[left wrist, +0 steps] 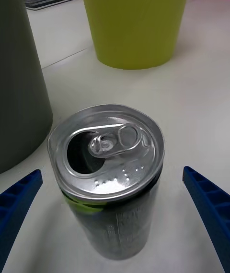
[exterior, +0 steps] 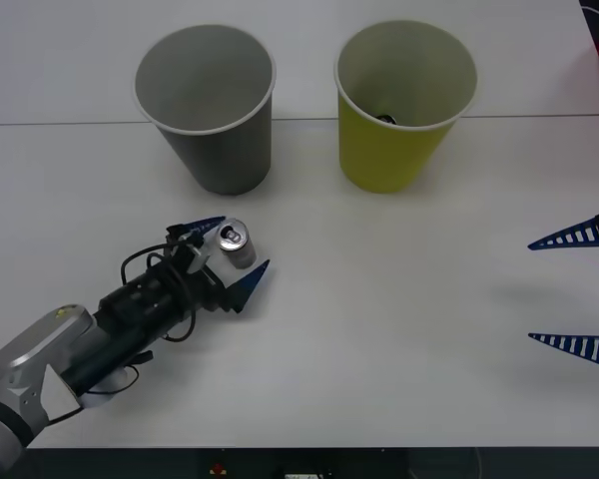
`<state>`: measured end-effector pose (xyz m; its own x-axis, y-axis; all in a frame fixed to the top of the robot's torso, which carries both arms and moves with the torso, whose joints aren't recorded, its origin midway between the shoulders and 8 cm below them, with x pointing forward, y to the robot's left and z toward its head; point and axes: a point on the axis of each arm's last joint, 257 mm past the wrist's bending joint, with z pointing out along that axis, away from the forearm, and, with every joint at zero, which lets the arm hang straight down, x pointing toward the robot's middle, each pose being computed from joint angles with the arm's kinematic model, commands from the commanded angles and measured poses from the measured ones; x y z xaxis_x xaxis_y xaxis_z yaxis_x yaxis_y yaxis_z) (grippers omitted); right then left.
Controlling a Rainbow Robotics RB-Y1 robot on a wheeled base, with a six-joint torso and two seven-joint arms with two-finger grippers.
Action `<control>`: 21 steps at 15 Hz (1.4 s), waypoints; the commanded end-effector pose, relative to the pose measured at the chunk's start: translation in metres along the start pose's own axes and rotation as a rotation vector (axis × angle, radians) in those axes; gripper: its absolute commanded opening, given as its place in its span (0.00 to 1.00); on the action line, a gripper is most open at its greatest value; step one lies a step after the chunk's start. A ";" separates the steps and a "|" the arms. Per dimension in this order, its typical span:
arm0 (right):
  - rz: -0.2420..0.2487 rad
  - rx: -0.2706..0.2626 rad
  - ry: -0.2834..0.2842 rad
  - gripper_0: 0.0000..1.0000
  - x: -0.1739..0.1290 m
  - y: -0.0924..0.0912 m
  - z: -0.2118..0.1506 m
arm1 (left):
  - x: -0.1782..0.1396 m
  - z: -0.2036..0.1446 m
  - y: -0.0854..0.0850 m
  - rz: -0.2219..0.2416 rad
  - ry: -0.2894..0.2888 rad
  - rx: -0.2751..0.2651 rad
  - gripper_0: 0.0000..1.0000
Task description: Put the can into the green bin and the plastic bottle into the gray bin
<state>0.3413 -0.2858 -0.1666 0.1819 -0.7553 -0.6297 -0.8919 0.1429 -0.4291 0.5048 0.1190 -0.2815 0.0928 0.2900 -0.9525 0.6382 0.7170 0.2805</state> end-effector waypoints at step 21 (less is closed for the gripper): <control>0.000 0.000 0.000 1.00 0.000 0.000 0.000 | -0.030 -0.031 -0.022 -0.039 -0.024 0.178 0.00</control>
<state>0.3413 -0.2858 -0.1666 0.1820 -0.7553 -0.6297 -0.8919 0.1429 -0.4291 0.4708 0.1156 -0.2615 0.0861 0.2515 -0.9640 0.7551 0.6148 0.2278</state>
